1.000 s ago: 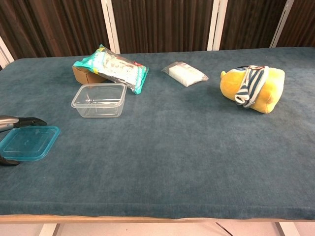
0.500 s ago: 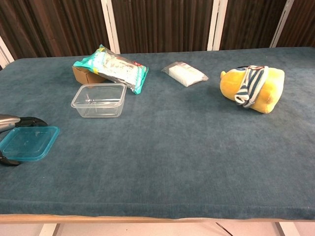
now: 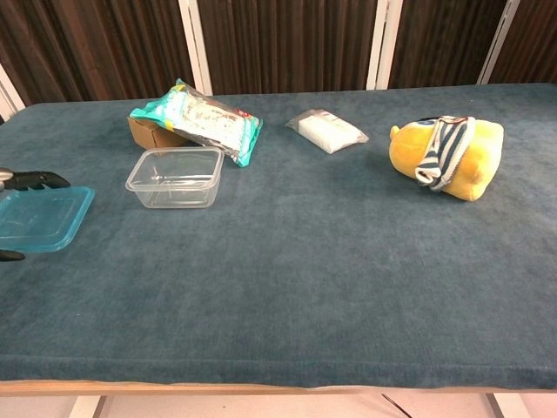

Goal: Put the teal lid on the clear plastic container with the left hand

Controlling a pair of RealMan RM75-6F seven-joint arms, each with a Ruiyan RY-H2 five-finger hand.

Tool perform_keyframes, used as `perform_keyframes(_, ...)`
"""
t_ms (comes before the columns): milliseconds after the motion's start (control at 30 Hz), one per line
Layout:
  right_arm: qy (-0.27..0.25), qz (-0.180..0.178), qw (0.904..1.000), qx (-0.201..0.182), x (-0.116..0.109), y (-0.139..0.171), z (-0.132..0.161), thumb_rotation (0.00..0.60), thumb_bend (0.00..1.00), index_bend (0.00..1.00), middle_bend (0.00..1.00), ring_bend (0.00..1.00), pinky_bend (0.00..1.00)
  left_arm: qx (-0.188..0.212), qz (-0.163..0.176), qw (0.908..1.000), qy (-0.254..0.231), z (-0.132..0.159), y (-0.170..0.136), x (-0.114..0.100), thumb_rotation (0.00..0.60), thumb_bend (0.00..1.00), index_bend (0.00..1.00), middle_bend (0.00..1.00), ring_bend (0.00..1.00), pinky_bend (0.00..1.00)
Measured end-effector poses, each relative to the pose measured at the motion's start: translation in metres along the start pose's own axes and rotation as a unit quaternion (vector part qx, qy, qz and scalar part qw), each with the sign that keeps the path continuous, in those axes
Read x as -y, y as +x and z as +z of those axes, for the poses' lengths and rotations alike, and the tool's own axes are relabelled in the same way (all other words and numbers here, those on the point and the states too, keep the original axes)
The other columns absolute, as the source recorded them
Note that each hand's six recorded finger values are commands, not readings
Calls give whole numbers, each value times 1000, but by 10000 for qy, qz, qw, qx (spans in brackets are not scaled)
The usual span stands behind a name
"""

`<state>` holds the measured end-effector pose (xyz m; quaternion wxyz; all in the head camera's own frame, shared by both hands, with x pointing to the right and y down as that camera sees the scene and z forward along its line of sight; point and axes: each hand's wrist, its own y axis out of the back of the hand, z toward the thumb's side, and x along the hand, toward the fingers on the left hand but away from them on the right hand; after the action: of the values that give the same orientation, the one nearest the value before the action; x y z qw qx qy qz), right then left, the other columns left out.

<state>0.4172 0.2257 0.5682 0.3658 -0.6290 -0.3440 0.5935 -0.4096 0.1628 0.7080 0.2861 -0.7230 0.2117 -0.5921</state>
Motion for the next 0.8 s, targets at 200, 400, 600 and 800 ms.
perform_keyframes(200, -13, 15, 10000, -15, 0, 0, 0, 600, 252, 0, 0, 0, 0, 37, 290, 9987, -425, 9, 0, -24, 600, 291, 573, 858, 843, 624)
perform_keyframes(400, -80, 59, 9999, -15, 0, -3, -1, 600, 252, 0, 0, 0, 0, 139, 595, 9946, -836, 45, 17, -62, 600, 291, 572, 857, 843, 623)
perform_keyframes(600, -170, 163, 9997, -2, 1, -7, -4, 600, 252, 0, 0, 0, 0, -211, 762, 9942, -734, 72, 48, -91, 600, 289, 573, 858, 843, 624)
perform_keyframes(800, -275, 240, 9993, 30, 0, -13, -10, 600, 252, 0, 0, 0, 0, -540, 630, 9933, -801, 110, 87, -101, 600, 289, 573, 858, 843, 624)
